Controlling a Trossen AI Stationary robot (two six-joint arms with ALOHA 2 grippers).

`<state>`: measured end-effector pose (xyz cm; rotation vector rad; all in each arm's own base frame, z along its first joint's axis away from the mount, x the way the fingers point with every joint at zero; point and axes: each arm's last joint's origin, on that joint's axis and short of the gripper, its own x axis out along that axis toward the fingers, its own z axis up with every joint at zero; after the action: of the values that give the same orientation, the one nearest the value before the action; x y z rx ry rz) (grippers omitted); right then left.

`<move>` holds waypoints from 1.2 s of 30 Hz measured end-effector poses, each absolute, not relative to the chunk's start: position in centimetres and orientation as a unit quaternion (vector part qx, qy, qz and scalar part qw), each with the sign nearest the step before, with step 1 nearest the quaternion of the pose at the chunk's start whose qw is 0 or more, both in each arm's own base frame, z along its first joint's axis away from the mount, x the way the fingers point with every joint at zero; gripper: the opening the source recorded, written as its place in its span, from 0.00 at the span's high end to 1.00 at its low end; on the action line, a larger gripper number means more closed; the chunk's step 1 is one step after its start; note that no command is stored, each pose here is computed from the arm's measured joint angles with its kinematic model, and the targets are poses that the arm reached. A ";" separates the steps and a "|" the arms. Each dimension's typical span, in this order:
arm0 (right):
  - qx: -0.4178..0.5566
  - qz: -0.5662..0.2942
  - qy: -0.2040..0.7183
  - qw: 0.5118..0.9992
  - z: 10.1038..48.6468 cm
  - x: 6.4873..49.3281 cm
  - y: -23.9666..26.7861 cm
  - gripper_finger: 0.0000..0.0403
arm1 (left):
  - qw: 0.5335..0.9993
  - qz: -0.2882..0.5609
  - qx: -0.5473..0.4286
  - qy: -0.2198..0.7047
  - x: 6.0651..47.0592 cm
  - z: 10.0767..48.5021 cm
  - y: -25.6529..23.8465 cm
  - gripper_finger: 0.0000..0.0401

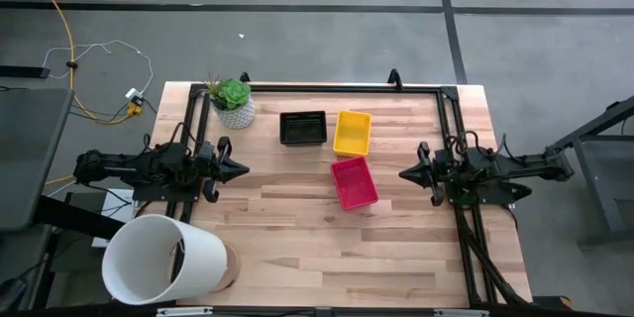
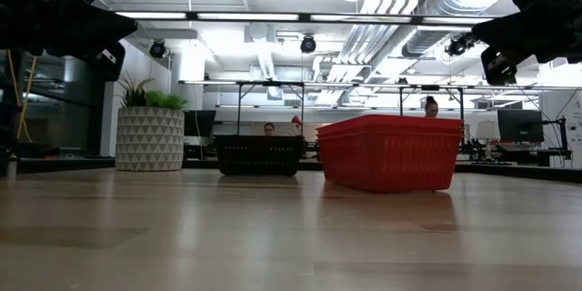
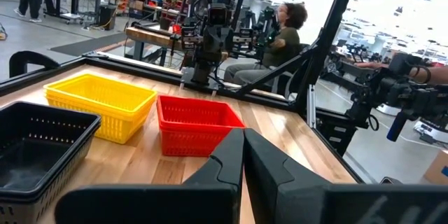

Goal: Stack baskets by color
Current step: Return to Home Position

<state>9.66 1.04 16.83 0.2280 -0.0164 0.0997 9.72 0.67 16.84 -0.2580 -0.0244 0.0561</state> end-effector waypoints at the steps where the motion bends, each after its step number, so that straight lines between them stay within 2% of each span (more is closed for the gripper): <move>1: 0.114 0.050 -0.008 0.992 16.8 9.7 1.0 1.00 | 0.991 0.028 -0.129 -0.012 9.7 16.8 0.7 1.00; 36: 0.113 0.047 -0.002 0.992 16.7 9.7 1.0 1.00 | 0.992 0.014 -0.129 -0.011 9.7 16.9 0.4 1.00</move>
<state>9.74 1.04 16.72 0.2272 -0.0044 0.0951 9.72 0.38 16.86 -0.2583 -0.0229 0.0290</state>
